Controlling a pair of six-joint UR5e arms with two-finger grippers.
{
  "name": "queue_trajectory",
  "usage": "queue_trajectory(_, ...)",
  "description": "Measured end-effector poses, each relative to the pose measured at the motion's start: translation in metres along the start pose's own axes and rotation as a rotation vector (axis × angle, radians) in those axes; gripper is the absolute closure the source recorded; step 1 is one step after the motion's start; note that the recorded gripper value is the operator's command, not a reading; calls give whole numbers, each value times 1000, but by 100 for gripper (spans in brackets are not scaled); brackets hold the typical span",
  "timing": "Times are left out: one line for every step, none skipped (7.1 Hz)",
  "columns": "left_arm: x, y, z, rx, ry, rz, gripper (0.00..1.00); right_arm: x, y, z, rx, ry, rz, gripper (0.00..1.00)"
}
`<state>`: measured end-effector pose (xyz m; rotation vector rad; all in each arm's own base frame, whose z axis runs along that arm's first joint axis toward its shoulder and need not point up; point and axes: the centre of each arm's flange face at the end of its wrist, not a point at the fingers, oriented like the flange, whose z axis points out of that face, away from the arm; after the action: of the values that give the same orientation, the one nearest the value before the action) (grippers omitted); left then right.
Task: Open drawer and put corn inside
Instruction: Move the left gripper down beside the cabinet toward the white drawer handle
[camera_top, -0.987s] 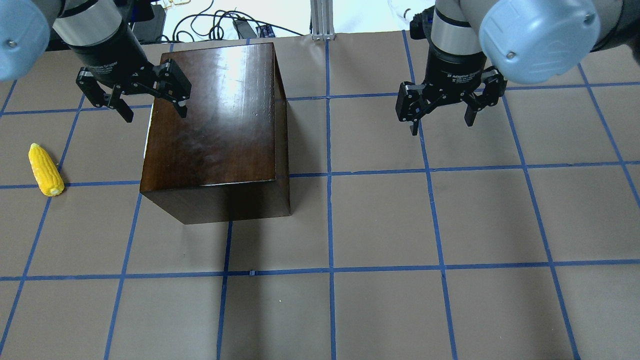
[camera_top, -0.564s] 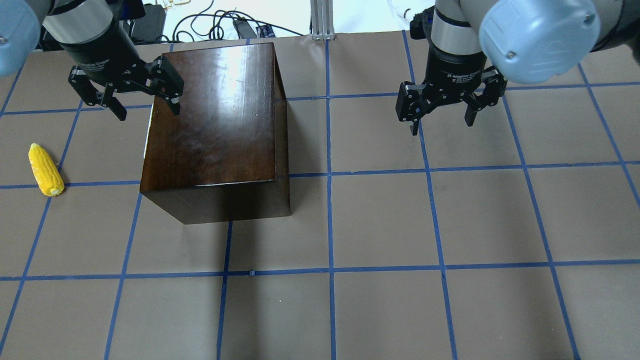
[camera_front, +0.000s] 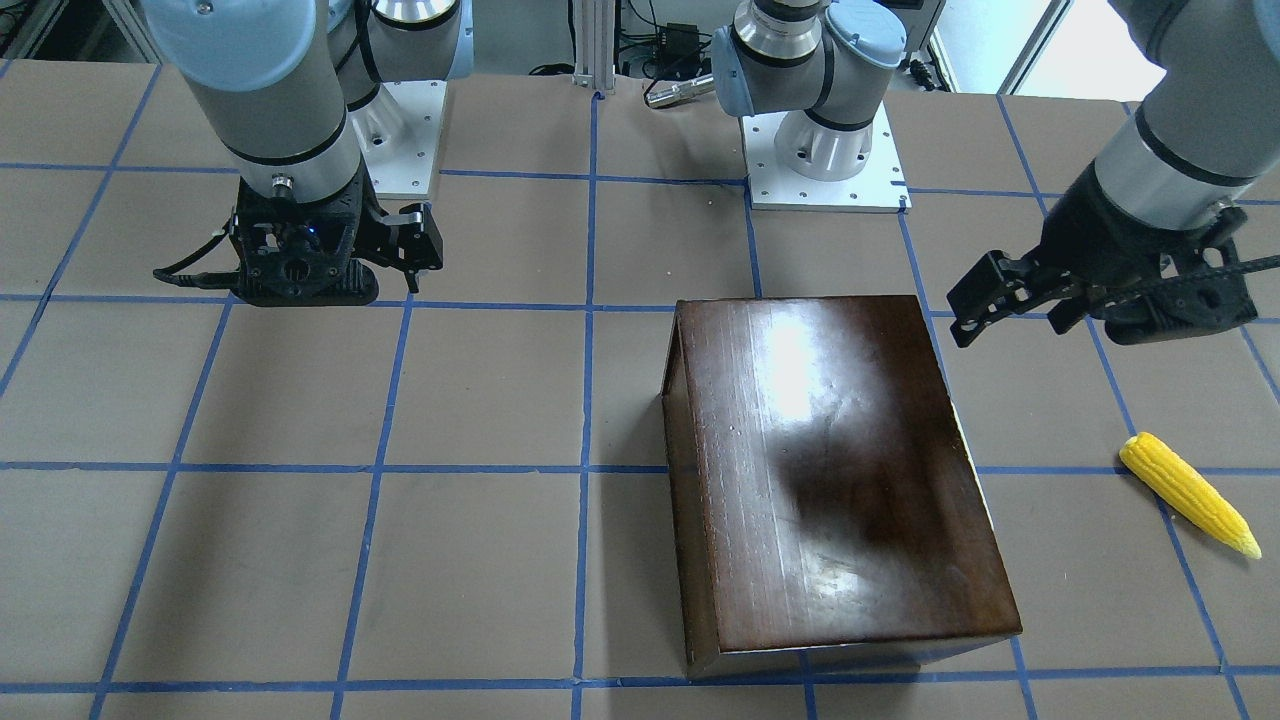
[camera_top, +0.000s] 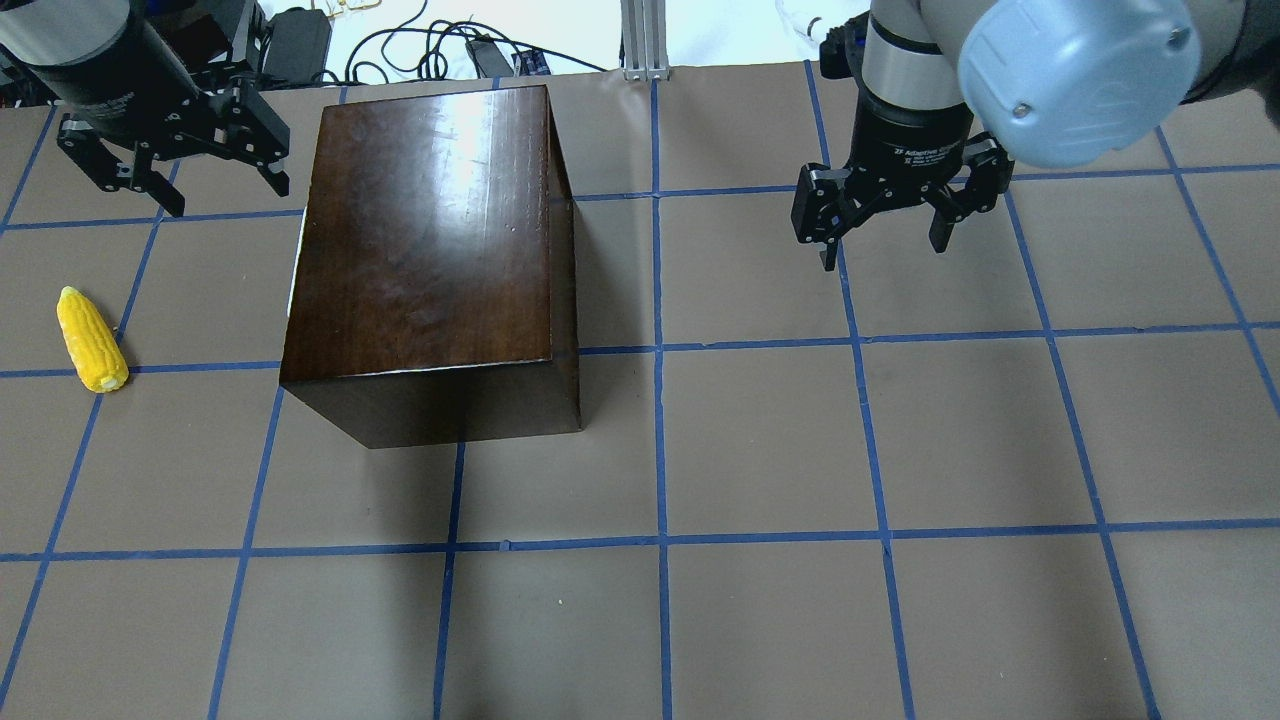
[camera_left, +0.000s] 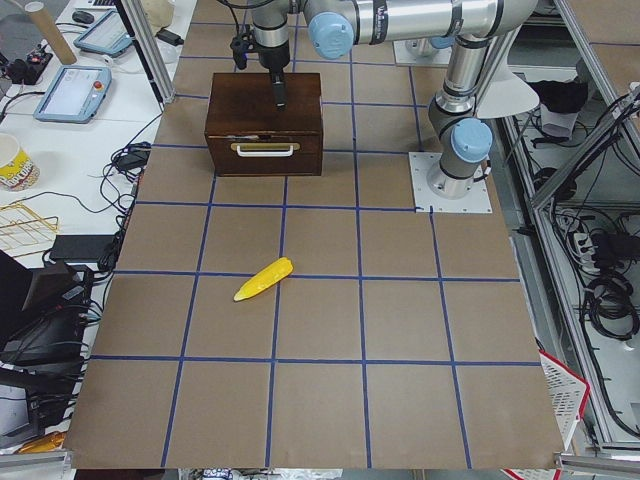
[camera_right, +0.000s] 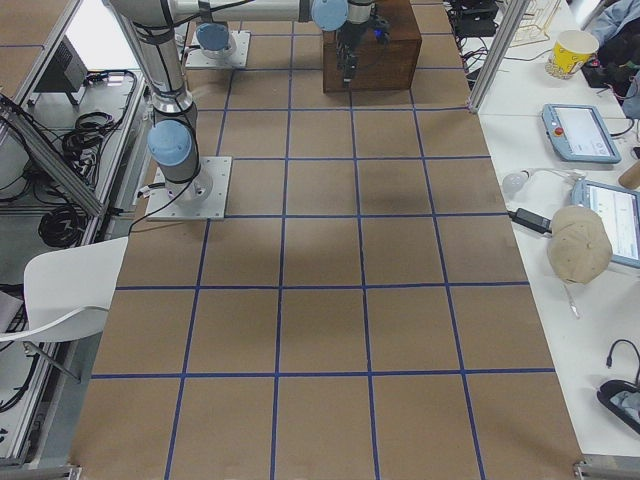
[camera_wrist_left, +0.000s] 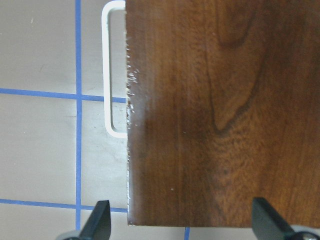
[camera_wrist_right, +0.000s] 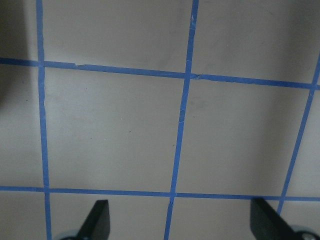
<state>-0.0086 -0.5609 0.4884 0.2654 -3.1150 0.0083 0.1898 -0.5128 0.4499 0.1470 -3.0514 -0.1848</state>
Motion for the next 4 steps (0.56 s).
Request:
queue_trajectory(-14, -7, -2, 16, 15, 3, 0, 0, 0, 0, 0, 0, 0, 0)
queue_trajectory(-34, -16, 0, 27, 65, 0, 0, 0, 0, 0, 0, 0, 0, 0)
queue_trajectory(-60, -26, 8, 35, 120, -3, 0, 0, 0, 0, 0, 0, 0, 0)
queue_trajectory(-83, -35, 18, 37, 145, 20, 0, 0, 0, 0, 0, 0, 0, 0)
